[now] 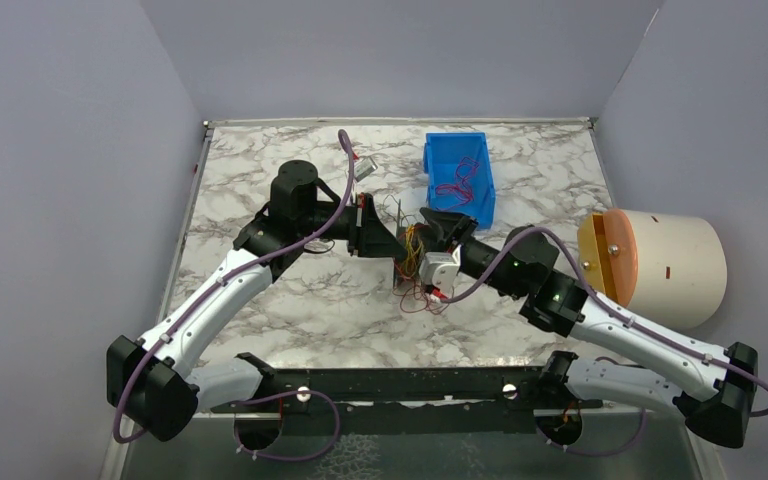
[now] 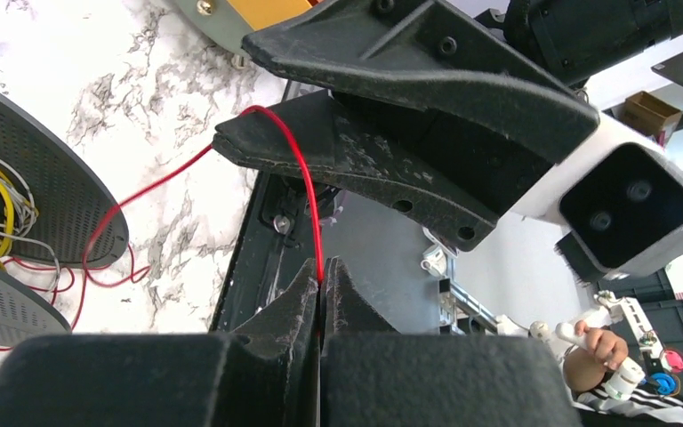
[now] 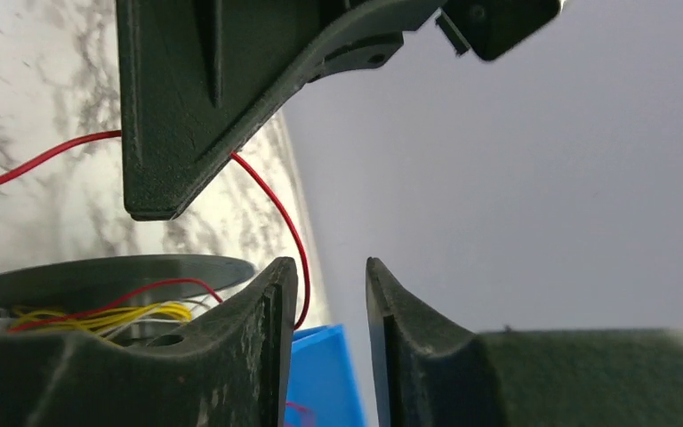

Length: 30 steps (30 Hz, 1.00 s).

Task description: Wrap the cables

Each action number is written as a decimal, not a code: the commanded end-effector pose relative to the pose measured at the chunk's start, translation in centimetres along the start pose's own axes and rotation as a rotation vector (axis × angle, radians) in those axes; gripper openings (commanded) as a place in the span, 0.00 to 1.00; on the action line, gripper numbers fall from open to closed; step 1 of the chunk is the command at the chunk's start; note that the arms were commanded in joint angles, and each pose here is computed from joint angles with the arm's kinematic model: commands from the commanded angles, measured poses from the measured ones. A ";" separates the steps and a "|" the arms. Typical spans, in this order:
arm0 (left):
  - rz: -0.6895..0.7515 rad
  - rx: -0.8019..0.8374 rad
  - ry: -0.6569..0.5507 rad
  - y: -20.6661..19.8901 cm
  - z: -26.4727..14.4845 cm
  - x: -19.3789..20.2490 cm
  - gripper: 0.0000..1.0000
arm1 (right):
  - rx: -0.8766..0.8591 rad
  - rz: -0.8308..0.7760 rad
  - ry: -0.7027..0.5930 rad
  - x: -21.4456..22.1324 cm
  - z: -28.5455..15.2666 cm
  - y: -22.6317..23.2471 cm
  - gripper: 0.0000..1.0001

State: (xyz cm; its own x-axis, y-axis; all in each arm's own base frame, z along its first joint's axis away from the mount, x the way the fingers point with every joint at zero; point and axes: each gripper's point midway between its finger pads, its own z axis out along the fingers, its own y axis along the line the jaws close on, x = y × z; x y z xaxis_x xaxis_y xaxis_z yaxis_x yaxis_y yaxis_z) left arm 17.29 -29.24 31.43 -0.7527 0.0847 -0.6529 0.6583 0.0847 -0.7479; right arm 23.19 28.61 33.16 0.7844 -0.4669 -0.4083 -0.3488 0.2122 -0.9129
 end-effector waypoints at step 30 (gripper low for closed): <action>0.164 0.169 -0.049 -7.4 -1.9 -2.0 0.00 | 0.157 1.302 0.018 1.0 0.8 7.5 0.62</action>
State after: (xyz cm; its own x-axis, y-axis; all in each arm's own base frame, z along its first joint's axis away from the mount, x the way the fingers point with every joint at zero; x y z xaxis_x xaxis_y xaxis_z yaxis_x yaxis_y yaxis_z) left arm 15.60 -28.75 34.99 -0.7036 0.0606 -0.7080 0.7089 -0.0099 -0.7052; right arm 21.97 29.48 24.02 -0.0743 0.0074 -0.9972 -0.7681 0.6373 0.0620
